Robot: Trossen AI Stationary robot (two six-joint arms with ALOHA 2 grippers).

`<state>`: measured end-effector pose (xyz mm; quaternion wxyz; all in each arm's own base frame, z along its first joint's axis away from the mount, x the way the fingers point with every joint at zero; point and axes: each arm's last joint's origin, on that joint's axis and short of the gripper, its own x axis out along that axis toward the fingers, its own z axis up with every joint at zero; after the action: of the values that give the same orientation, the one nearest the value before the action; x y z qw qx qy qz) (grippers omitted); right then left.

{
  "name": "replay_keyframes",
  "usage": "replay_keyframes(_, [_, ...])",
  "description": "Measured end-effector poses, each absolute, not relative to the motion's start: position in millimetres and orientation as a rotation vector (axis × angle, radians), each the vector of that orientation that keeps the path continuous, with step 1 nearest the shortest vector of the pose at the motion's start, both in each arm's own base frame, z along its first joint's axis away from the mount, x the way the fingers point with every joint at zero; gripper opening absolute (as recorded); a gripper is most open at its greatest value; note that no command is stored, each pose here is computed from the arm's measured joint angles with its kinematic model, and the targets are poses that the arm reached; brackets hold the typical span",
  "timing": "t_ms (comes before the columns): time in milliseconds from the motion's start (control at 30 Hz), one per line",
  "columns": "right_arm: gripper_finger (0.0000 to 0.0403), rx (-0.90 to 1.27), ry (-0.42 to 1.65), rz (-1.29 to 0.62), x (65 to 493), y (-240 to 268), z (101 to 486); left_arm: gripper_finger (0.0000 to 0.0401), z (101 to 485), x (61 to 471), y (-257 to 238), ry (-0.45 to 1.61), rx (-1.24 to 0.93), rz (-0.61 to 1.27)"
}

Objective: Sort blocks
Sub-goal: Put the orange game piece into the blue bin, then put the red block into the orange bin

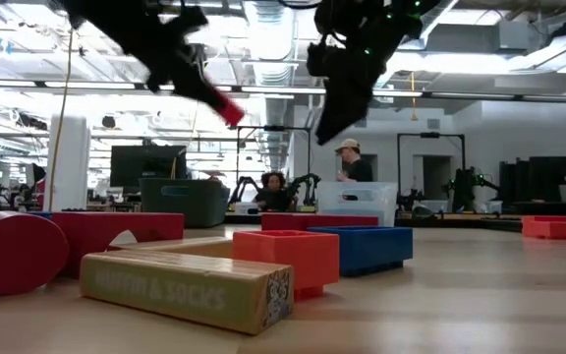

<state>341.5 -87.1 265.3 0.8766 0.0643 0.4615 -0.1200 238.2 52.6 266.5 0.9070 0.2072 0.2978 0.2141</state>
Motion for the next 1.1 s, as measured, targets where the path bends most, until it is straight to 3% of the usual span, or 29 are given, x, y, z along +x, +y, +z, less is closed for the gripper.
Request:
replay_keyframes(167, [0.0161, 0.099, 1.022, -0.253, 341, -69, 259, 0.0086, 249, 220, 115, 0.787, 0.270, 0.688])
replay_keyframes(400, [0.0161, 0.087, 1.066, -0.197, 340, -45, 242, 0.0108, 217, 200, 166, 0.932, 0.048, 0.732])
replay_keyframes(767, [0.0164, 0.087, 0.997, 0.043, 344, 30, 225, 0.0233, 209, 203, 169, 0.978, 0.066, 0.714])
replay_keyframes(1100, [0.0195, 0.102, 0.923, -0.105, 334, 92, 186, 0.0243, 257, 202, 124, 0.756, 0.149, 0.639])
